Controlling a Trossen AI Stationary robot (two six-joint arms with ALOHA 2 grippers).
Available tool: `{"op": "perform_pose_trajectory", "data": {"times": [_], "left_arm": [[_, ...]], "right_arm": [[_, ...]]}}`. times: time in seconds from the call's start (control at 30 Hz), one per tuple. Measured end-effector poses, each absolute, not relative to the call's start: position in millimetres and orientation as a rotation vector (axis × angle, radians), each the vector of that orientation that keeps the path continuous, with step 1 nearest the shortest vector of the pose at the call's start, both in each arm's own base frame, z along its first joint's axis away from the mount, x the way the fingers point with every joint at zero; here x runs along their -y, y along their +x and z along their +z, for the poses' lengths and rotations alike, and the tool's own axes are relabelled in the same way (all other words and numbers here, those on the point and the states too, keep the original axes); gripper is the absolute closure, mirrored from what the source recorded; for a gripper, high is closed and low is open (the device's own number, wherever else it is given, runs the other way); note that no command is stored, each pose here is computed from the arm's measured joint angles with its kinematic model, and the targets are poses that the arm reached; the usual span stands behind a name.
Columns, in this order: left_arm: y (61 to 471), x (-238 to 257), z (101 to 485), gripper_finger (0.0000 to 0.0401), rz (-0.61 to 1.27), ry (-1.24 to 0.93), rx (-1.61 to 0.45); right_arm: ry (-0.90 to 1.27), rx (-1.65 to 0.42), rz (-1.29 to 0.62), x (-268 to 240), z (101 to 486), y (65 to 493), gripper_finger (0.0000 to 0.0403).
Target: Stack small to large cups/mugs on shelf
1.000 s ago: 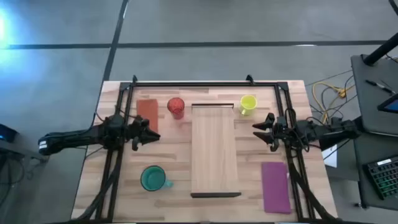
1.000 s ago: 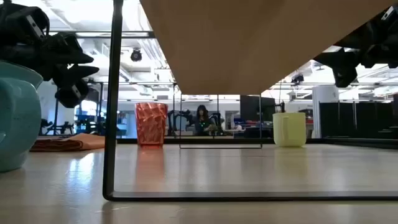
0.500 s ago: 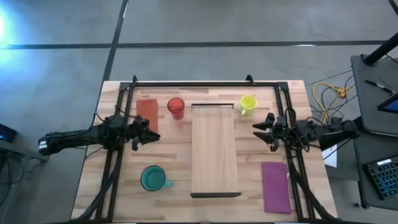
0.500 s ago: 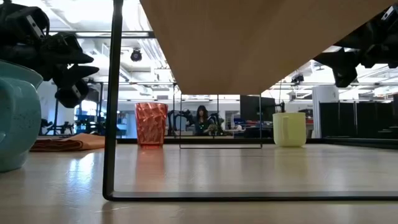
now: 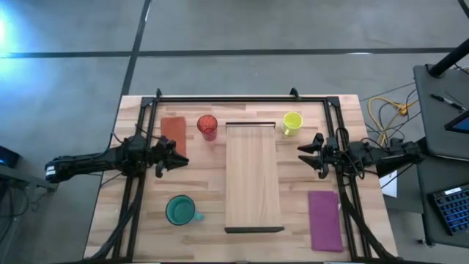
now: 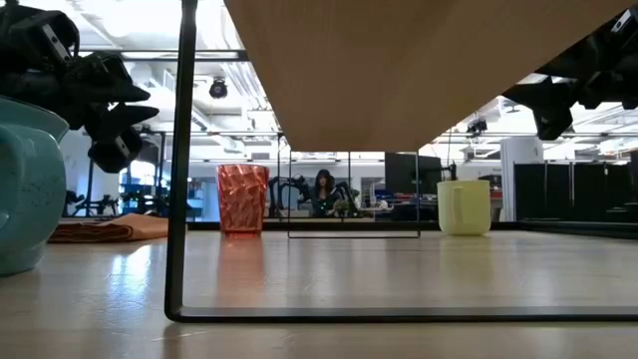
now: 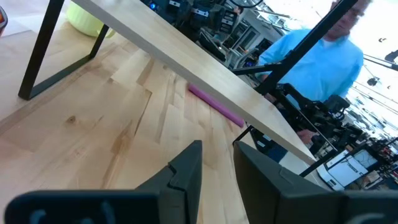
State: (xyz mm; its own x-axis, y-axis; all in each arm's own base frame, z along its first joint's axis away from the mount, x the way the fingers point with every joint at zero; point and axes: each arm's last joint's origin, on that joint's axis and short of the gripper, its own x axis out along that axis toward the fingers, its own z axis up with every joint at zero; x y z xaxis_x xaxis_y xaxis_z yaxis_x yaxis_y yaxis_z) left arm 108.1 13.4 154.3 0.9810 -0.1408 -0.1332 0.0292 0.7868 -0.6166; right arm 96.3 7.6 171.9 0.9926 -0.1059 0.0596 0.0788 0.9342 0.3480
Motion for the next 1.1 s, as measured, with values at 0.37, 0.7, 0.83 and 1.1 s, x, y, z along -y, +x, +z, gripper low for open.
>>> {"op": "perform_pose_trajectory", "data": {"times": [0.37, 0.7, 0.83, 1.1], "left_arm": [[108, -13, 154, 0.0322, -0.092, -0.660, -0.177], [108, -13, 154, 0.0322, -0.092, -0.660, -0.176], [108, -13, 154, 0.0322, -0.092, -0.660, -0.176], [108, -13, 154, 0.0322, -0.092, -0.660, -0.176]], "right_arm": [[0.352, 0.078, -0.095, -8, 172, 96, 0.0209], [0.371, 0.223, -0.071, -7, 186, 94, 0.0209], [0.304, 0.491, -0.055, -6, 211, 86, 0.0209], [0.183, 0.736, -0.244, 0, 232, 71, 0.0209]]}}
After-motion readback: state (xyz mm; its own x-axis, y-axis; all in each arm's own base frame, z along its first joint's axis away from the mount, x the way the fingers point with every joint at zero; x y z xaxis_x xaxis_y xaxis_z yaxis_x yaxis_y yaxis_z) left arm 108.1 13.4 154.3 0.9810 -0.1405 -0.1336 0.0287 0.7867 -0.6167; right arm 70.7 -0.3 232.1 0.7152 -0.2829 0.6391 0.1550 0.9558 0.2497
